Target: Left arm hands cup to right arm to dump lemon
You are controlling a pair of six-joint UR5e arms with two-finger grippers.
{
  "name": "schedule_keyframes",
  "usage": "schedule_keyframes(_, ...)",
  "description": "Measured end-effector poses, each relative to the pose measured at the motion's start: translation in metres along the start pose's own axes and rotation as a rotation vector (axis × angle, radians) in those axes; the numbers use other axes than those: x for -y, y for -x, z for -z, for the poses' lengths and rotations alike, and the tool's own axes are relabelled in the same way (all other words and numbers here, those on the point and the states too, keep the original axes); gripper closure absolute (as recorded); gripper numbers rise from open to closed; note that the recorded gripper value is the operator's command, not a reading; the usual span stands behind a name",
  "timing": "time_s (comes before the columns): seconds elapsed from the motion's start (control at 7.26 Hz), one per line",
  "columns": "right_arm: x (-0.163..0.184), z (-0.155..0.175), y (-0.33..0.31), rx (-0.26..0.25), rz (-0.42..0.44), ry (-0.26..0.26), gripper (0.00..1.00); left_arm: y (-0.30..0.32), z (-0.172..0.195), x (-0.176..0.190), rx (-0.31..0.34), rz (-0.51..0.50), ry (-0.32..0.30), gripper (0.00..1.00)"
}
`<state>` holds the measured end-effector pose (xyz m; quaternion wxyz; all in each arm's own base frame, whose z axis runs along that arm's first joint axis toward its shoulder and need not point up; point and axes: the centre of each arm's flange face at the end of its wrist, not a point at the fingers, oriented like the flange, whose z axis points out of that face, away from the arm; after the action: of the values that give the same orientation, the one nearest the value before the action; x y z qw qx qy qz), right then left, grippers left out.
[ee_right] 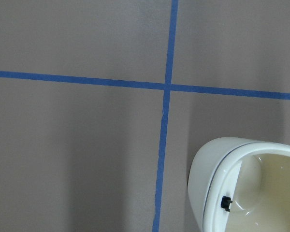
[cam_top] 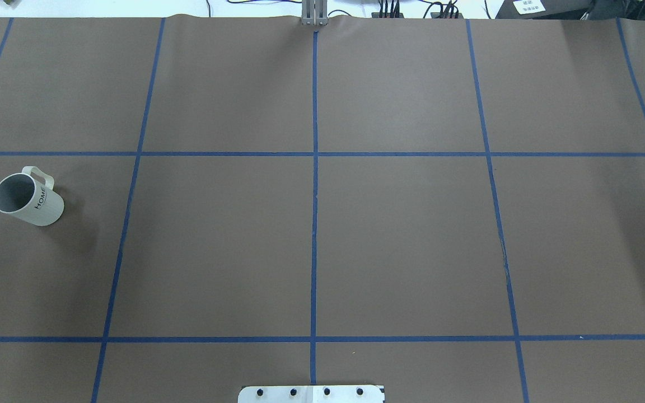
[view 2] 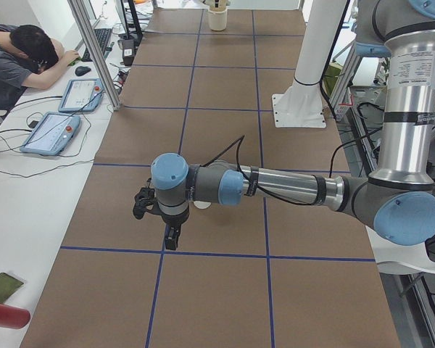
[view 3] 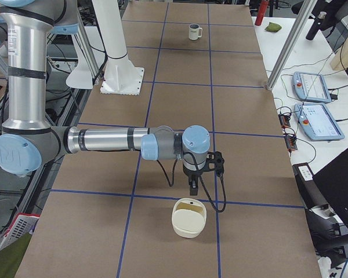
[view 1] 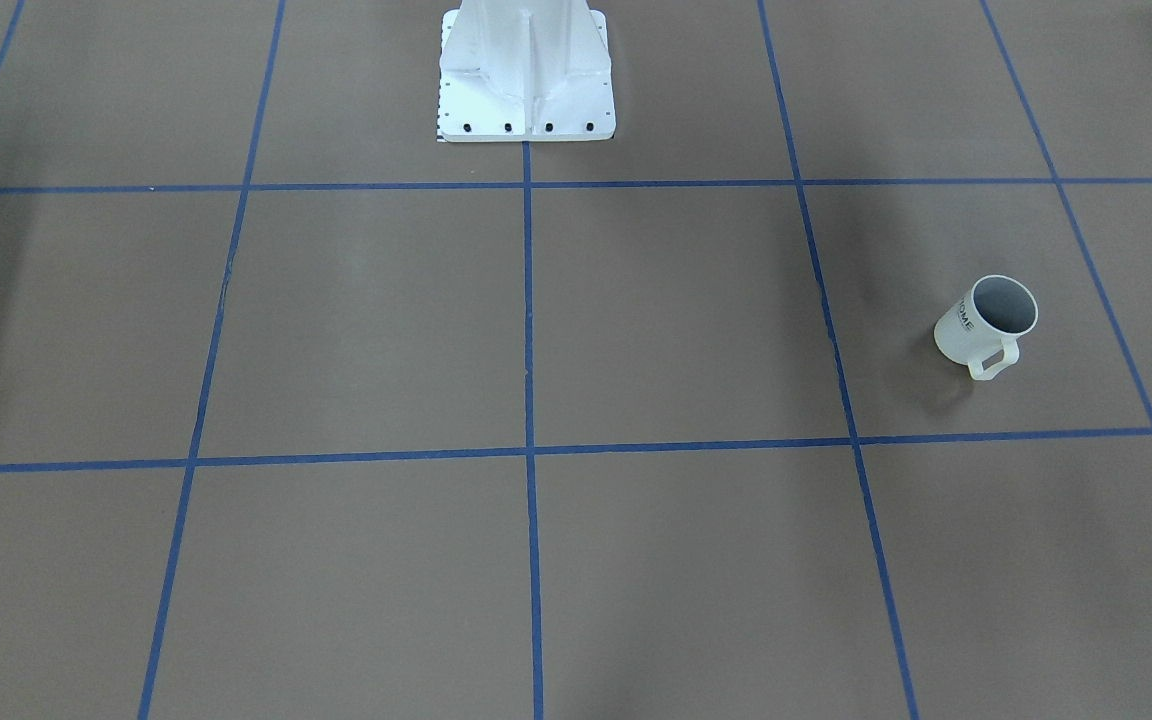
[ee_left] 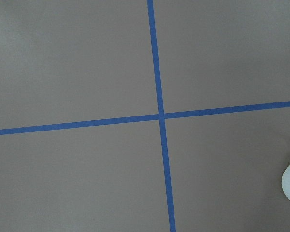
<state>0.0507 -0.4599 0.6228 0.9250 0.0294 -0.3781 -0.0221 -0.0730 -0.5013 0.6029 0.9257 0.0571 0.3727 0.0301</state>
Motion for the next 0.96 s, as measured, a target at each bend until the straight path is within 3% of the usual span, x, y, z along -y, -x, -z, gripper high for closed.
schedule_keyframes(0.96,0.008,0.006,0.009,0.022,0.005,-0.019,0.00,-0.020,0.011,0.009,-0.005,-0.042,-0.030,0.00)
